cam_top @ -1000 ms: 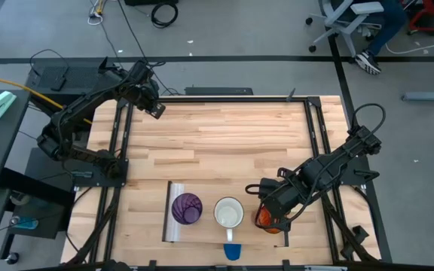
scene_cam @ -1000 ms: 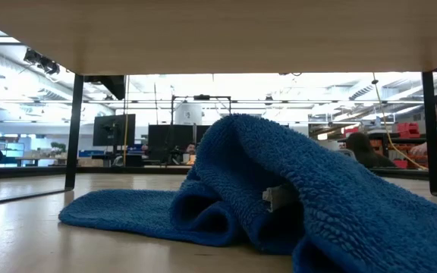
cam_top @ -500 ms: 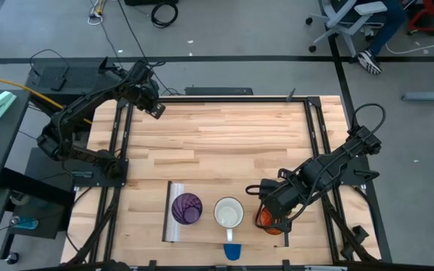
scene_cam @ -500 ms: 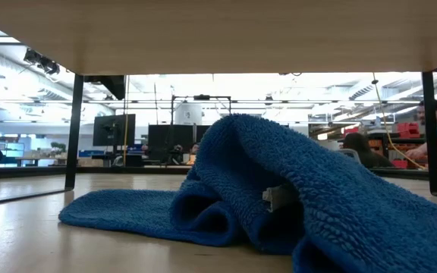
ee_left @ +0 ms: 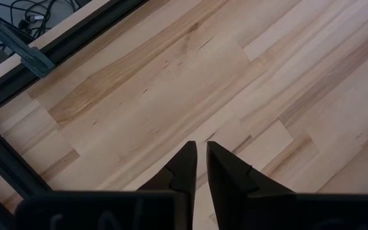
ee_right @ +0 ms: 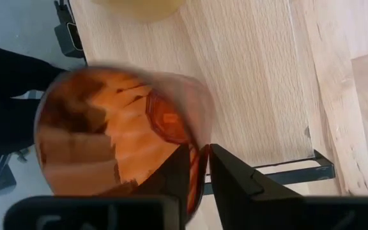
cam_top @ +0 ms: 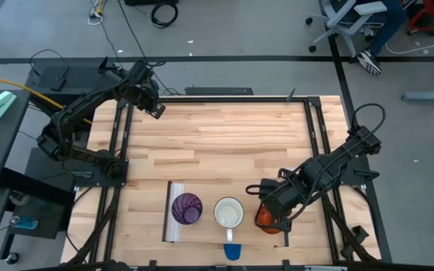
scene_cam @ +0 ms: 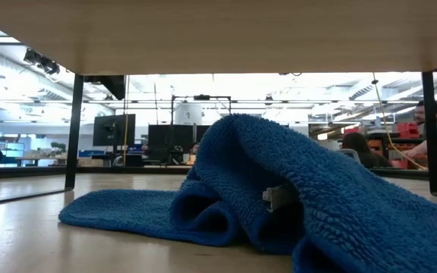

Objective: Stack small to large cups/mugs on shelf
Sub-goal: Put the orange cup on the shelf, then return to Home Position

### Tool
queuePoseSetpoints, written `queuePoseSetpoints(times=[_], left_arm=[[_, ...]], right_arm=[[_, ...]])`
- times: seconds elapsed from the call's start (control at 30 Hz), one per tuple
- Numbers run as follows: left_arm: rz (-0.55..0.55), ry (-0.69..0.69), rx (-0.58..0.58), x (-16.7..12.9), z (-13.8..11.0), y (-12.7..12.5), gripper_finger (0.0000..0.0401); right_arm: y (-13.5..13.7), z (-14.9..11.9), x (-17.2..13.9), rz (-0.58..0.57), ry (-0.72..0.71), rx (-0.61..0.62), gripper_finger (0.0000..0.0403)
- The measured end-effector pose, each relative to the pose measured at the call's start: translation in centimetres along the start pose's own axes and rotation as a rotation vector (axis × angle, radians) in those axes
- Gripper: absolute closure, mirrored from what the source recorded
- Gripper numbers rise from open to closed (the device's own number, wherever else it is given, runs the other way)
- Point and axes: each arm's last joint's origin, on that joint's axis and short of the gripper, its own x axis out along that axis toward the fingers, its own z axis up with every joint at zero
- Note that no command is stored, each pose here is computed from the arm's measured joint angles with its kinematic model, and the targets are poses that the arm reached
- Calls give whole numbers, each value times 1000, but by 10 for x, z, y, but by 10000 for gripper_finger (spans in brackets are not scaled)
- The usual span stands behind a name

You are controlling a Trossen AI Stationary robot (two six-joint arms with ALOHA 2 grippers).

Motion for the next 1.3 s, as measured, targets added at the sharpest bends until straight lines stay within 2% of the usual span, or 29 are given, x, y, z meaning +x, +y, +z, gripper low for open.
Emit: queuePoseSetpoints(times=[0.3,0.7,0.9,1.0,1.17,1.3], left_arm=[[0,0,0,0,0,0,361],[0,0,7,0,0,0,353],[0,0,8,0,0,0,353],[0,-1,8,0,0,0,355],[0,-2,6,0,0,0,363],[0,-16,8,0,2,0,366]], right_arm=[[-2,3,0,-2,-3,14,302],[-7,9,-12,29,-32,57,300],[-5,11,-44,115,-110,32,300],[-8,9,-67,113,-185,23,300],[-24,-1,-109,113,-369,-2,300],[-44,-15,-143,148,-511,31,300]])
